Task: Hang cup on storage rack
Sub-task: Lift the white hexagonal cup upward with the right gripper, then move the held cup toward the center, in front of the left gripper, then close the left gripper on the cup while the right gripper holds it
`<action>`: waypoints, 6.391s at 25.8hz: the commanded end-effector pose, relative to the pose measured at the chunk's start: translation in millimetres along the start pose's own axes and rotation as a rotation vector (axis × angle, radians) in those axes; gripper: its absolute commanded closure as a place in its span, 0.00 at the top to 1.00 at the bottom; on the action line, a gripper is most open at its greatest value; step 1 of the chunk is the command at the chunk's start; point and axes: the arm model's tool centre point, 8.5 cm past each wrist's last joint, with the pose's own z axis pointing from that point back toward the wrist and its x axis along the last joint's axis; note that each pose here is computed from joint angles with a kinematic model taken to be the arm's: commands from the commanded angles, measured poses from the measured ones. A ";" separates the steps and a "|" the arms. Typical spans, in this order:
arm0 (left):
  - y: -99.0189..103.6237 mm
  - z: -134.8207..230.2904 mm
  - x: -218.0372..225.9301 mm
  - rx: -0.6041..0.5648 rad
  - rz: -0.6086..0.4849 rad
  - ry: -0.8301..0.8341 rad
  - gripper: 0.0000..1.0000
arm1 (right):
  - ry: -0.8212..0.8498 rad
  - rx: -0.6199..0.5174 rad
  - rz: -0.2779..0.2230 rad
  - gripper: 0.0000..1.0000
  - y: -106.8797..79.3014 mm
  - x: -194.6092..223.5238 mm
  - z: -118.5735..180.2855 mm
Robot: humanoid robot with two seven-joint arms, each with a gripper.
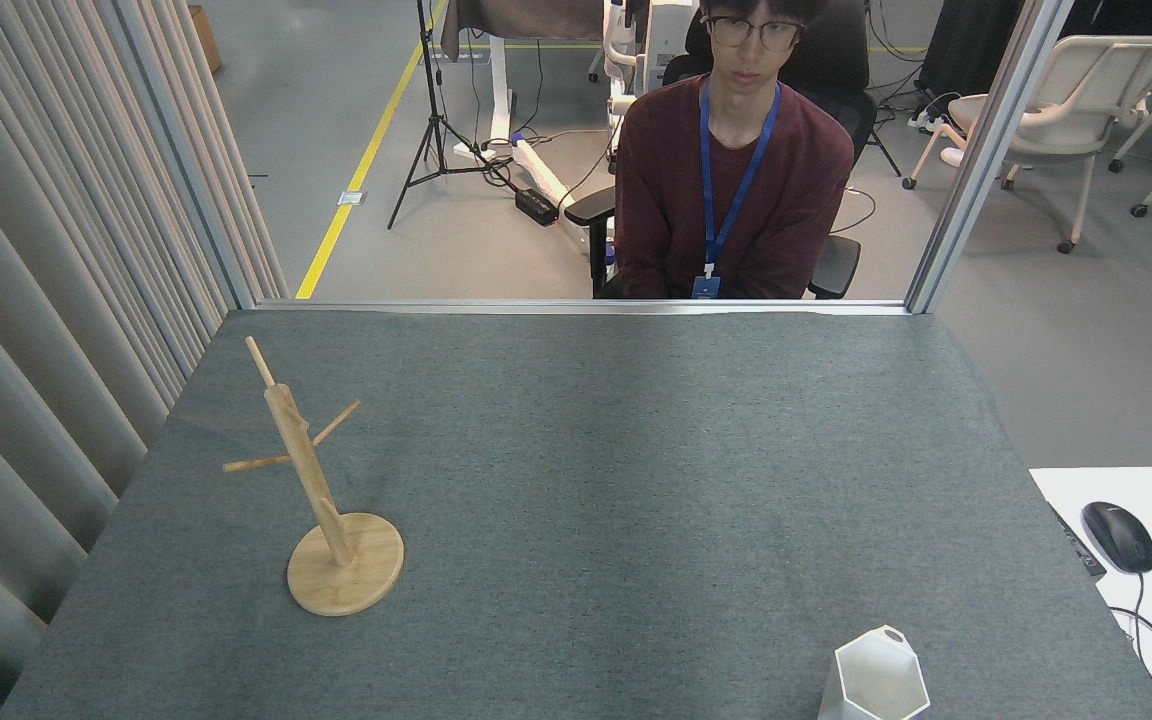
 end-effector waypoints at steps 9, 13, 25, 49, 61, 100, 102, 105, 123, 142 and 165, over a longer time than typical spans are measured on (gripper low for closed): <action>-0.2 0.2 -0.7 0.000 -0.001 0.006 1.00 | 0.003 0.014 -0.008 0.99 6.6 2.0 -1.6; -0.4 0.6 -1.5 0.000 -0.001 0.010 1.00 | -0.006 0.005 -0.021 0.99 5.5 5.4 -14.2; -0.2 0.7 -1.8 0.000 -0.001 0.010 1.00 | -0.011 0.017 -0.017 0.99 11.2 0.5 -26.8; 0.2 0.8 -2.6 0.002 0.001 0.014 1.00 | 0.012 0.008 -0.030 0.99 13.5 -7.7 -41.3; 1.0 1.4 -4.5 0.004 0.001 0.019 1.00 | 0.007 0.012 -0.036 0.99 24.3 -9.8 -72.9; -6.1 -102.7 227.3 0.050 -0.218 -0.443 1.00 | -0.481 -0.295 0.081 0.29 -58.5 243.9 -108.1; -5.2 -101.5 239.0 0.056 -0.205 -0.466 1.00 | -0.499 -0.305 0.077 0.29 -60.7 250.0 -105.2; -2.1 -102.7 249.6 0.070 -0.195 -0.494 1.00 | -0.507 -0.327 0.056 0.28 -63.9 253.8 -103.3; -11.2 -106.9 251.4 0.050 -0.190 -0.485 1.00 | -0.391 -0.394 0.003 0.28 -83.0 210.0 -118.9; -5.3 -117.0 255.1 0.074 -0.173 -0.480 1.00 | -0.474 -0.347 -0.140 0.30 -71.6 220.9 -86.8; 1.2 -119.1 256.0 0.093 -0.175 -0.485 1.00 | -0.569 -0.339 -0.169 0.30 -67.0 252.1 -65.4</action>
